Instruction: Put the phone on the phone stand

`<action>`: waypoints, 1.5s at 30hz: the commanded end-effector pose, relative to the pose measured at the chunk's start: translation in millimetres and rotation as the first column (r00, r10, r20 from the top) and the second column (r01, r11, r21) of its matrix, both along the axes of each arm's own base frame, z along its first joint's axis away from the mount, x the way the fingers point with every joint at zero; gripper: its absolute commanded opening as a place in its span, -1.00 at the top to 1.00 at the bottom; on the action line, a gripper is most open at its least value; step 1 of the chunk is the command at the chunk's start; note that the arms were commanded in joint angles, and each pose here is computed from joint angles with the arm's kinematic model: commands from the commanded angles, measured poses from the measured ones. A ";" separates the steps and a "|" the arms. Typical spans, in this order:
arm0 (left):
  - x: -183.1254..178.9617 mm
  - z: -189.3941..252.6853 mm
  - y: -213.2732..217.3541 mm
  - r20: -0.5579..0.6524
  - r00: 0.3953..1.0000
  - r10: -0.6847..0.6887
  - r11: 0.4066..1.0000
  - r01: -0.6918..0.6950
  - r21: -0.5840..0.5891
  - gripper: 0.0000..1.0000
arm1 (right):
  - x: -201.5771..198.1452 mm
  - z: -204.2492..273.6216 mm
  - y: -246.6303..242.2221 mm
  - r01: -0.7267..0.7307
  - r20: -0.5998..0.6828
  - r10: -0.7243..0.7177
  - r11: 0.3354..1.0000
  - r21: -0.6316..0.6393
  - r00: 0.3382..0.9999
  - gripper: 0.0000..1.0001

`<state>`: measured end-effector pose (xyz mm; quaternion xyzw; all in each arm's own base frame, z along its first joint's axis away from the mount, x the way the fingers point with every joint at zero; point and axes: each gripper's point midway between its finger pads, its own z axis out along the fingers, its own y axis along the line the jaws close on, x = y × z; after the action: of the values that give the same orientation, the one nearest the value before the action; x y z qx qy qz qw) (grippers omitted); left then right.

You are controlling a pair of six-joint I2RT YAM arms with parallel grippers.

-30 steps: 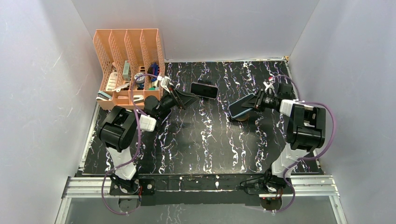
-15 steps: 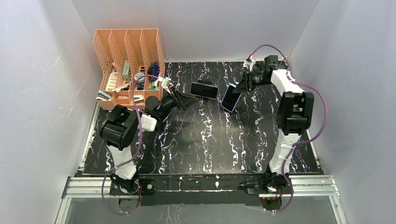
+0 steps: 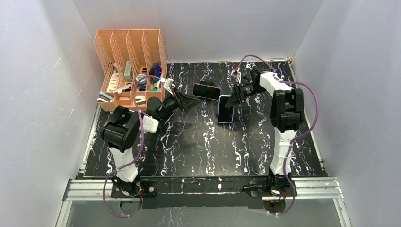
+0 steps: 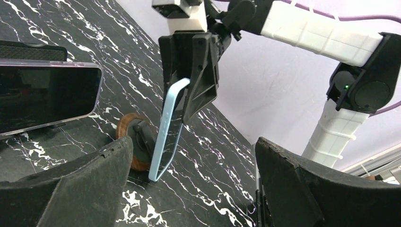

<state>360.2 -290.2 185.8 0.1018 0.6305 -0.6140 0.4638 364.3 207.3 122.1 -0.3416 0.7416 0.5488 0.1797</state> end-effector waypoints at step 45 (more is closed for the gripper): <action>-10.5 68.6 8.1 0.317 0.948 0.042 0.996 -0.016 -0.084 -0.97 | 77.3 73.3 -120.8 0.551 0.262 -0.520 0.832 -0.059 0.813 -0.38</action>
<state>364.1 -293.1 181.7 0.1102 0.6309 -0.6129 0.4629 424.9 90.7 158.4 -0.2138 0.8230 0.4249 0.3105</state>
